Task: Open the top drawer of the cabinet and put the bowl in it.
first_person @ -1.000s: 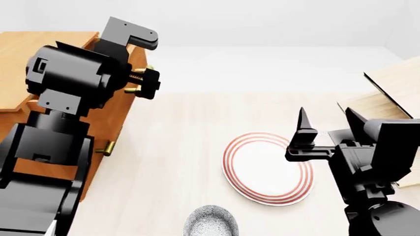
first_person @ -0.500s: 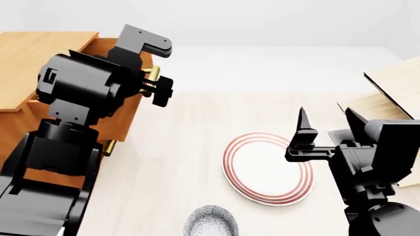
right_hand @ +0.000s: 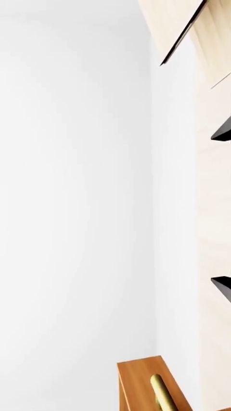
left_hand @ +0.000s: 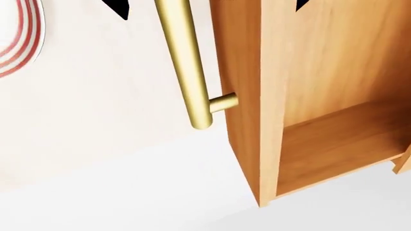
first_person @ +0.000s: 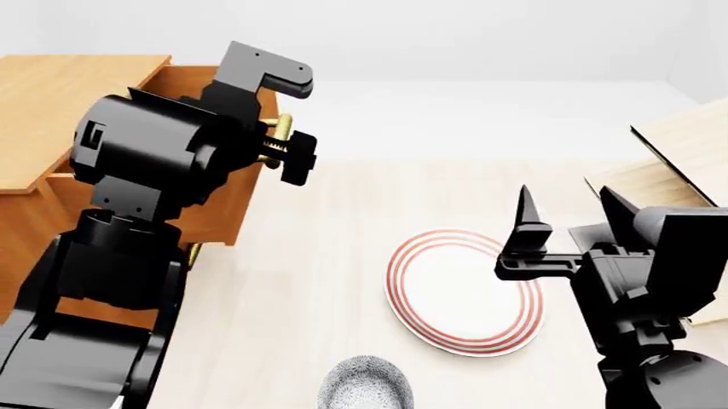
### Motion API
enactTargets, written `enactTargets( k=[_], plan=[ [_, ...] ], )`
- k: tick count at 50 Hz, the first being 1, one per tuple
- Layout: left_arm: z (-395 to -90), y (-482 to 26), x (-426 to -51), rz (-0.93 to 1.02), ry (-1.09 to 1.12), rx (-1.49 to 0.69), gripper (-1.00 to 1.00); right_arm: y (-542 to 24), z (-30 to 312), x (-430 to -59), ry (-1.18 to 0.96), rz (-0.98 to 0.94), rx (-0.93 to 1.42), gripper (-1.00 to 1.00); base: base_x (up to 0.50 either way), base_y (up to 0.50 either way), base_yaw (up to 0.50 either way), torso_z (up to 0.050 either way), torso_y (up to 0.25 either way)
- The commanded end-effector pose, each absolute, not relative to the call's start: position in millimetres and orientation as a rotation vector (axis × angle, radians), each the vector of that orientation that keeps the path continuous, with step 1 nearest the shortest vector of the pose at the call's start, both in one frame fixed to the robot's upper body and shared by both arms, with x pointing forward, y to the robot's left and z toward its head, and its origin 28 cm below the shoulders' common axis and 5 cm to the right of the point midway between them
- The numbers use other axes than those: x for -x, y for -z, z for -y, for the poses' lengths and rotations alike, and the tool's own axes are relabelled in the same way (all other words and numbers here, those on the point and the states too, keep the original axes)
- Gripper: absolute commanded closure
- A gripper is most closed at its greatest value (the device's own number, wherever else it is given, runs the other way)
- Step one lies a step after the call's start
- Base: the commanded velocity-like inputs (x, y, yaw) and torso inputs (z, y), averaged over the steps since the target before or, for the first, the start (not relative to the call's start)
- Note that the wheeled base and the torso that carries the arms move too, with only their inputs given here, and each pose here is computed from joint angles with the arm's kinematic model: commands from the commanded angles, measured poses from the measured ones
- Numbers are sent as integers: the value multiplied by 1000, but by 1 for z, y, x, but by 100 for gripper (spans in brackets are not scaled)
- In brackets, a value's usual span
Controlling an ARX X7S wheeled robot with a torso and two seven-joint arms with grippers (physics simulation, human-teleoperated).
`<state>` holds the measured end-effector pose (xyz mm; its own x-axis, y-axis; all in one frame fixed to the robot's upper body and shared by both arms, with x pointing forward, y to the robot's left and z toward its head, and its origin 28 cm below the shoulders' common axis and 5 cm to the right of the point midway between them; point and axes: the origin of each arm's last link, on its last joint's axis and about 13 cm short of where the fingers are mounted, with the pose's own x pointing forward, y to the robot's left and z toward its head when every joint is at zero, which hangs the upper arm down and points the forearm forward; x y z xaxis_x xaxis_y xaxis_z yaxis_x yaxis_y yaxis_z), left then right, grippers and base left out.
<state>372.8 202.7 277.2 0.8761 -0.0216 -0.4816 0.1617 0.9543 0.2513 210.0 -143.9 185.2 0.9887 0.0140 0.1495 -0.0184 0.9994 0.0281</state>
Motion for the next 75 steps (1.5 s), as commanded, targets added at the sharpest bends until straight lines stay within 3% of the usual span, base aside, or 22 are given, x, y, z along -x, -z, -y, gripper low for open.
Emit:
enactTargets(
  k=[1,75],
  plan=[
    [-185,-274,-368,-517,227,-240,-100,-186,144,-209,-16,153,-30,-100,0,0,0,0,0],
    [-122,-286,-338,-472,484,-188,-100,-184,149,-208,-7,153,-37,-100,0,0,0,0,4]
  ],
)
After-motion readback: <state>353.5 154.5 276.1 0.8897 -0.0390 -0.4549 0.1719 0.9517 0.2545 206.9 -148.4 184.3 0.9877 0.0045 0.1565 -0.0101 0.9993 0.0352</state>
